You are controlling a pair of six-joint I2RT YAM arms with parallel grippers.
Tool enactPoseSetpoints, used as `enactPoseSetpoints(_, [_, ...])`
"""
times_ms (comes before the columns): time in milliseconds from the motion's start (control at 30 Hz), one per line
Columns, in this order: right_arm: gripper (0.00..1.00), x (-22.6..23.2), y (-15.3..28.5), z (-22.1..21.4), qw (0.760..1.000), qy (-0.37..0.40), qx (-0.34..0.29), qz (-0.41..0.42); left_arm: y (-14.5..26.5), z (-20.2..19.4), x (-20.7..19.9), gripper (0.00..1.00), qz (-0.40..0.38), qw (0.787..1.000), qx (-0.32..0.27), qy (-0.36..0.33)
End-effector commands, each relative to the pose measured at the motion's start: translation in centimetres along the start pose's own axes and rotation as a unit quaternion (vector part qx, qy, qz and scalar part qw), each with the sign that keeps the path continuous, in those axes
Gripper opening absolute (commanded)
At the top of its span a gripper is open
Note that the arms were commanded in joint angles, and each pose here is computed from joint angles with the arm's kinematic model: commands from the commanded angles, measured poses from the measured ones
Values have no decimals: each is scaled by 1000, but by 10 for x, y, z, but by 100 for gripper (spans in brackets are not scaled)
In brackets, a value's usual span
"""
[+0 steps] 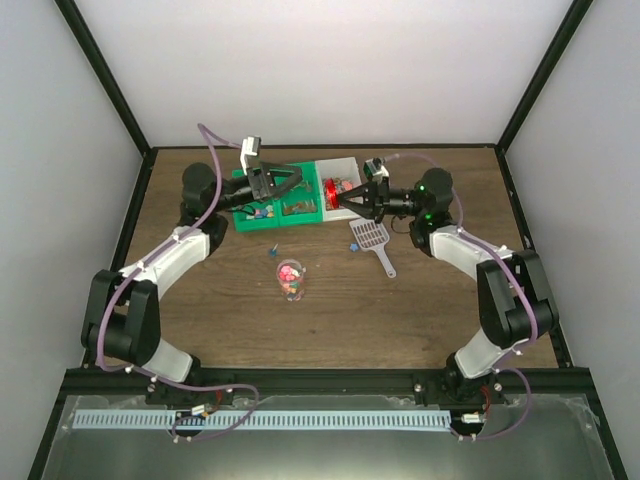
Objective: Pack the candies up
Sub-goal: Pick up the bottle lid at the center of the board.
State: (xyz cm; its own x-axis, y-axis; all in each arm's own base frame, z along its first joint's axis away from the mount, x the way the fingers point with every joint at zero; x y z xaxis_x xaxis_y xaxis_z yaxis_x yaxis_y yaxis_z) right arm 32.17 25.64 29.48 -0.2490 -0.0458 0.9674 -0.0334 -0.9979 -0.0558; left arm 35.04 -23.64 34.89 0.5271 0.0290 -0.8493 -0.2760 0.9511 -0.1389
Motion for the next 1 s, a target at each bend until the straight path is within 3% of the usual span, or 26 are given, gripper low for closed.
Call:
enactPoseSetpoints(0, [1,28,0,-3,998,40,14,45,-15,-12,-18,100,-41,998,33,-28])
enactPoseSetpoints(600, [1,19,-3,7,998,24,14,64,-36,-26,14,97,3,997,72,-19])
enactPoseSetpoints(967, [1,12,-6,8,997,20,19,70,-41,-34,18,100,3,997,82,-13])
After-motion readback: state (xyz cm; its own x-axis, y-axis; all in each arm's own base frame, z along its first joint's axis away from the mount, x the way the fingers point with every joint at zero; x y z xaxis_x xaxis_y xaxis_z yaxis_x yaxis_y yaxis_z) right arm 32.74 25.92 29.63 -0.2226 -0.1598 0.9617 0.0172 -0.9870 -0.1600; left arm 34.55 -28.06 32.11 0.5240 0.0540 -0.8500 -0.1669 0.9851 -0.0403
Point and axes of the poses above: each gripper's point midway between its finger pads, its own y axis back along the fingers, its own x axis along the line the jaws close on, z = x × y, the point moved 1 cm from there along y, back along the fingers, and after that the axes turned 2 degrees about y, right-handed, at the moved point
